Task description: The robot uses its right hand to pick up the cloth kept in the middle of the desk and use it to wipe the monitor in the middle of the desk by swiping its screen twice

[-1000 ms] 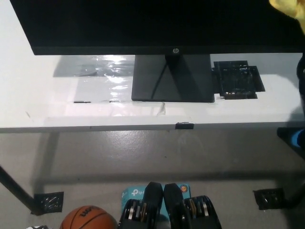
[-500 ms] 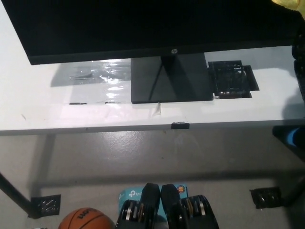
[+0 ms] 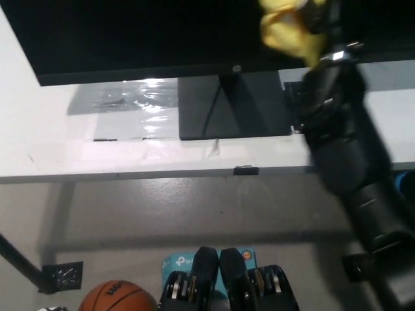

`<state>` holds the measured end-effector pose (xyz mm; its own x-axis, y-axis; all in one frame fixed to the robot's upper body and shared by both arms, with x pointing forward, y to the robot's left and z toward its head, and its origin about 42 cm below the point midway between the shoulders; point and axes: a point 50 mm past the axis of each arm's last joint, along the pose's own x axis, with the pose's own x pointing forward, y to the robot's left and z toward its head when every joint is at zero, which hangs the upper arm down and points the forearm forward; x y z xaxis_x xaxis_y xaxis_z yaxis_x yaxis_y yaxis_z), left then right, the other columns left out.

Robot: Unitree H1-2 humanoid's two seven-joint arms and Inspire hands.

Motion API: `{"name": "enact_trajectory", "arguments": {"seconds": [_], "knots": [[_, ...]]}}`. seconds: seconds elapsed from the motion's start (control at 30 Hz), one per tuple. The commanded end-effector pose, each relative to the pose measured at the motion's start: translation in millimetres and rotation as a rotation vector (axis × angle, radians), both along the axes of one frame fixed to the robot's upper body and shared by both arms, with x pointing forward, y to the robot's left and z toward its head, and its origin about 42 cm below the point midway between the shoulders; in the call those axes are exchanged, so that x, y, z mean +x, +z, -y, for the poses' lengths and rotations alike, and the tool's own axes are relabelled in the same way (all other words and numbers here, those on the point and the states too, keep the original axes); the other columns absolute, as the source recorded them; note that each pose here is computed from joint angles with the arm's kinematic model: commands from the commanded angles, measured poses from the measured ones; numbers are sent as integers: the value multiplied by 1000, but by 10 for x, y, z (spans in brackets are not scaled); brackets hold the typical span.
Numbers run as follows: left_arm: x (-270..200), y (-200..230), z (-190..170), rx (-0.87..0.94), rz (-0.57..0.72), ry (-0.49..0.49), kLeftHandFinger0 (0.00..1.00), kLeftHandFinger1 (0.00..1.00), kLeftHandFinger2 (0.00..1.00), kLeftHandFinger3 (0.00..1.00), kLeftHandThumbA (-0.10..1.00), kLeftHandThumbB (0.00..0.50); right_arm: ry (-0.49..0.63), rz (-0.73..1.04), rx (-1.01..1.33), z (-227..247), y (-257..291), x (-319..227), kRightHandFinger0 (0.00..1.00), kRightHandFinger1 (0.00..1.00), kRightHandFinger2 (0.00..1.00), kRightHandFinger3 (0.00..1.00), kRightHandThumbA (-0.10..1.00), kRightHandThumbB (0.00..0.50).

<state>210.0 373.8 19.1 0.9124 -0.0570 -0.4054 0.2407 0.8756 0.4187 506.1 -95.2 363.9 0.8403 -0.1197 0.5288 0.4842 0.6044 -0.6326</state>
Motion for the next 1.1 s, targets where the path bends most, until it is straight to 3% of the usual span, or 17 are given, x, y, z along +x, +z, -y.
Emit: {"name": "enact_trajectory", "arguments": {"seconds": [0.0, 0.03, 0.17, 0.2, 0.37, 0.47, 0.57, 0.63, 0.7, 0.77, 0.83, 0.87, 0.9, 0.93, 0.97, 1.0, 1.07], "knots": [[18, 54, -38, 17, 3, -26, 542, 563, 671, 792, 840, 421, 15, 59, -7, -214, 308, -95, 0, 0, 358, 2, -100, 39], [22, 34, -43, 10, 9, -24, 531, 554, 661, 776, 834, 430, 20, 58, -3, -255, 308, -103, 0, 0, 368, 0, -100, 14], [10, 31, -38, 20, -6, -18, 549, 559, 663, 766, 849, 461, 32, 51, 2, -360, 314, -101, 0, 0, 401, 15, -100, 29], [6, 38, -36, 24, -3, -18, 548, 559, 669, 767, 837, 431, 39, 44, -1, -380, 329, -96, 0, 0, 410, 120, -100, 49], [-16, 3, -41, 20, -2, -27, 530, 554, 675, 779, 856, 442, 49, 46, -13, -391, 333, -65, 0, 0, 385, 84, -100, 2], [-42, 2, -42, 18, -9, -12, 541, 557, 680, 771, 837, 437, 33, 50, -27, -337, 329, -33, 0, 0, 403, 64, -100, 16], [-49, 0, -40, 14, -7, -11, 548, 557, 677, 769, 833, 430, 17, 45, -35, -221, 345, 10, 0, 0, 405, 152, -100, 56], [-45, 7, -36, 16, -11, -13, 546, 565, 682, 784, 831, 426, -4, 58, -31, -129, 360, 42, 0, 0, 398, 165, -100, 26], [-50, 19, -29, 15, -10, -12, 543, 568, 686, 789, 817, 414, -43, 55, -53, -2, 376, 87, 0, 4, 416, 200, -100, 41], [-67, 15, -27, 7, -10, -11, 543, 568, 685, 783, 794, 397, -55, 47, -49, 142, 380, 129, 0, 6, 426, 182, -100, 60], [-96, 14, -24, 10, -15, -8, 558, 568, 688, 784, 784, 379, -100, 19, -66, 344, 387, 213, 0, 26, 438, 38, -100, 68], [-107, 5, -24, 14, -15, -6, 560, 569, 690, 788, 785, 371, -118, 16, -56, 414, 383, 244, 0, 31, 440, 20, -100, 107], [-120, -1, -24, 14, -17, -6, 560, 569, 690, 791, 785, 371, -119, 14, -56, 420, 373, 246, 0, 26, 435, 24, -100, 106], [-120, 3, -19, 17, -23, -1, 553, 564, 692, 789, 784, 371, -137, 8, -51, 493, 393, 258, 0, 16, 407, 244, -100, 125], [-130, 0, -14, 16, -24, 2, 551, 562, 697, 806, 775, 363, -152, 4, -54, 607, 399, 285, 0, 3, 356, 298, -100, 134], [-134, -4, -9, 2, -26, 13, 553, 559, 695, 799, 748, 356, -170, -7, -56, 724, 407, 312, 0, 0, 337, 289, -100, 132], [-128, -10, -20, 14, -23, 1, 557, 567, 696, 790, 782, 363, -196, -5, -50, 852, 396, 375, 0, 0, 332, 16, -100, 158]]}}
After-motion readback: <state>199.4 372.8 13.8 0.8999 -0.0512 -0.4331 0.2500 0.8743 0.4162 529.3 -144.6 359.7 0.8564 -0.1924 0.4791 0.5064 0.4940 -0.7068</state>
